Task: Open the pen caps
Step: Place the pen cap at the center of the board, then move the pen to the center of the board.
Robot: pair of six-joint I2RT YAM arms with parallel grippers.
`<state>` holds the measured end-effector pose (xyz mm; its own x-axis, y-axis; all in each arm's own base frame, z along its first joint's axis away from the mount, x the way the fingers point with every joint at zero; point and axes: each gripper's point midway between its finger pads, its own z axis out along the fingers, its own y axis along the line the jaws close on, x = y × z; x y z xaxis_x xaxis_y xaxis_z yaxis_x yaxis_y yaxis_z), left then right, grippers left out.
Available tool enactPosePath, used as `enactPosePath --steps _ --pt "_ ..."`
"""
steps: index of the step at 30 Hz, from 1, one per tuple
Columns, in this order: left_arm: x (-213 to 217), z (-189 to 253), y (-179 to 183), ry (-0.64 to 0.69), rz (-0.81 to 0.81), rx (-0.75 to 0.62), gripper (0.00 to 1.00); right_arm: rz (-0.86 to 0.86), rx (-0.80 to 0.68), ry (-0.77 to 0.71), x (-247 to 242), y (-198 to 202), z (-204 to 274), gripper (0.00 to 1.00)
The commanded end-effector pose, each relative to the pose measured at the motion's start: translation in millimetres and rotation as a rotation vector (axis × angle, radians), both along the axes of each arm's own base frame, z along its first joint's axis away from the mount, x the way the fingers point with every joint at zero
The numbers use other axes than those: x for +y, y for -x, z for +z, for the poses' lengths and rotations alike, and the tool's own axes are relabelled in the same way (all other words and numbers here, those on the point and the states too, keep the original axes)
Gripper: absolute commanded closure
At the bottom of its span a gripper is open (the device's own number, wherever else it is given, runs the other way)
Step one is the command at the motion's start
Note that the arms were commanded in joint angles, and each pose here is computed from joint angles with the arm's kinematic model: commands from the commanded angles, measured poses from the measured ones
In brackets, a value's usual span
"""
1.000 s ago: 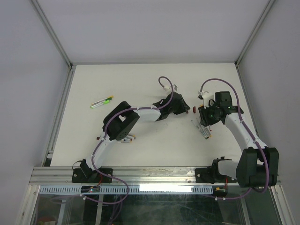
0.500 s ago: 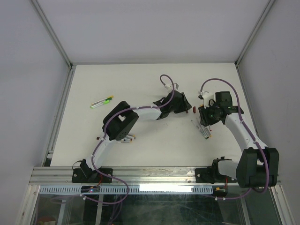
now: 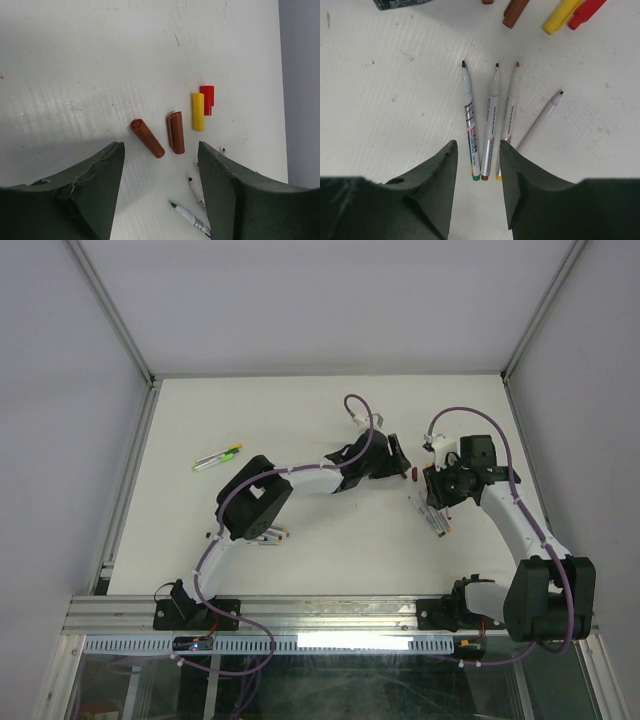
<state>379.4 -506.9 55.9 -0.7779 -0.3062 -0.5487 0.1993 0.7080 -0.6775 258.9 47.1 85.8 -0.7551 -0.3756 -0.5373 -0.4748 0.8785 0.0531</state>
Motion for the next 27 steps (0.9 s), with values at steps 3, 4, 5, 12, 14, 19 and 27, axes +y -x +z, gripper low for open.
enactPosePath --steps 3,4,5,12,14,19,27 --pt "-2 87 -5 0.117 -0.064 -0.156 0.38 0.005 -0.089 -0.027 3 -13 20 0.58" --pt "0 90 -4 0.117 -0.068 -0.17 0.38 0.007 -0.09 -0.029 3 -12 21 0.58" --pt "4 95 -5 0.118 -0.066 -0.188 0.36 0.008 -0.091 -0.031 4 -12 21 0.58" --pt "64 122 -7 0.071 -0.086 -0.39 0.31 0.053 -0.113 -0.081 14 -8 31 0.58" --pt "89 121 -7 0.018 -0.101 -0.434 0.3 0.071 -0.119 -0.096 18 -7 34 0.58" --pt "174 113 -11 -0.244 -0.076 -0.518 0.28 0.151 -0.144 -0.155 31 -1 45 0.58" --pt "320 86 -16 -0.882 0.108 -0.535 0.17 0.336 -0.192 -0.251 67 7 65 0.56"
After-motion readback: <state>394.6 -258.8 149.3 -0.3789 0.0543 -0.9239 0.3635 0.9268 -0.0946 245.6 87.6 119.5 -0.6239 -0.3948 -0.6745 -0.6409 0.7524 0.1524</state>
